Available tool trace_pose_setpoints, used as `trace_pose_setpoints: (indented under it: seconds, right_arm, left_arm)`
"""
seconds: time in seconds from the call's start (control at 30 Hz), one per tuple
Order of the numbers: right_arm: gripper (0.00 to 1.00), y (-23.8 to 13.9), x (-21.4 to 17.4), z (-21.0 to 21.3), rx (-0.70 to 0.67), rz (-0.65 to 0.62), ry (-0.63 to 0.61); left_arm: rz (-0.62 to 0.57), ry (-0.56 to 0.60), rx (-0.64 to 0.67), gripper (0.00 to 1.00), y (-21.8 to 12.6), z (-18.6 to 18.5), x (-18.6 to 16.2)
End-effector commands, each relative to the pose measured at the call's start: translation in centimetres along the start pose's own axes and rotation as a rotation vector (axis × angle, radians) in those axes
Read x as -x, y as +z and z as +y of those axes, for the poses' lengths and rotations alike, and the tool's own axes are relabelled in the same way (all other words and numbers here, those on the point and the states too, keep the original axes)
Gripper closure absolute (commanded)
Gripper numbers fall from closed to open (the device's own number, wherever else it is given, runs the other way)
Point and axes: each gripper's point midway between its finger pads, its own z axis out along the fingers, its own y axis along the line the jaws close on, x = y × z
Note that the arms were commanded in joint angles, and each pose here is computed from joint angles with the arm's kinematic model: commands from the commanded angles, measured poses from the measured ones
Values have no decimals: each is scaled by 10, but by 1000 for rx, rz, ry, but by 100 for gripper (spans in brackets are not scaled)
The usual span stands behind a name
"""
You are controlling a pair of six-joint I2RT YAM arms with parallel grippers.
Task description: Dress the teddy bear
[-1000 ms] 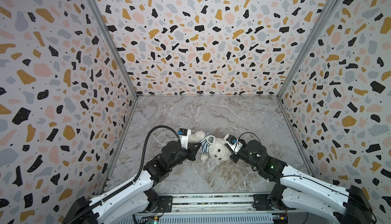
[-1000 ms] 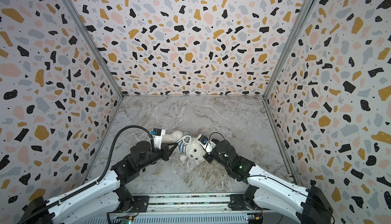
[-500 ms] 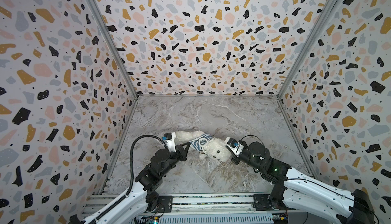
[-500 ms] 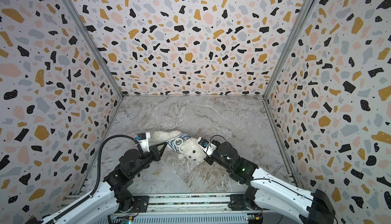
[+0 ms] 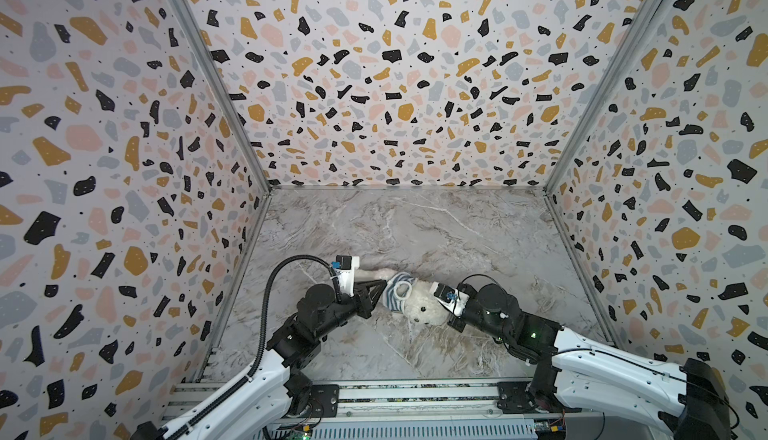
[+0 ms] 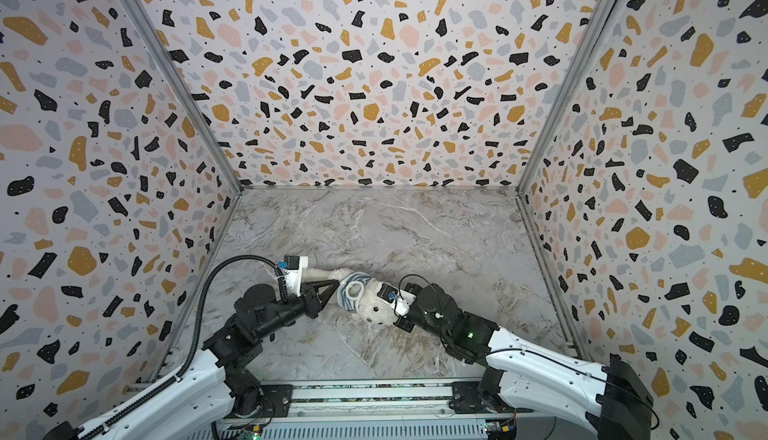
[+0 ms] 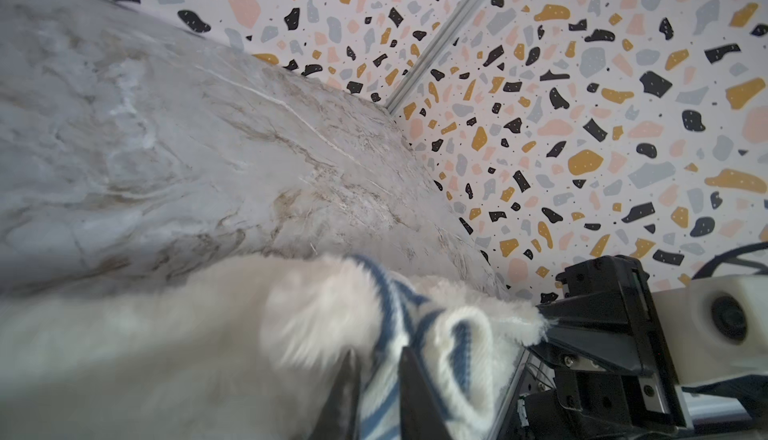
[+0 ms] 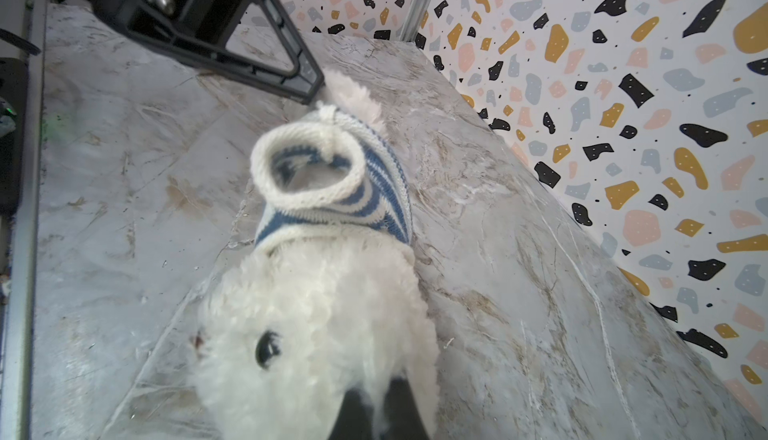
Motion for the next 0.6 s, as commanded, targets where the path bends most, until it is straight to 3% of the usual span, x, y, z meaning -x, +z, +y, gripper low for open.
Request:
trace_pose_setpoints:
  seconds: [0.0, 0.57]
  right_arm:
    - [100, -6, 31, -9, -25, -67, -22]
    - [100, -5, 32, -6, -35, -67, -34]
  left_arm:
    - [14, 76, -29, 72, 0, -12, 9]
    - [226, 77, 86, 73, -9, -7, -13]
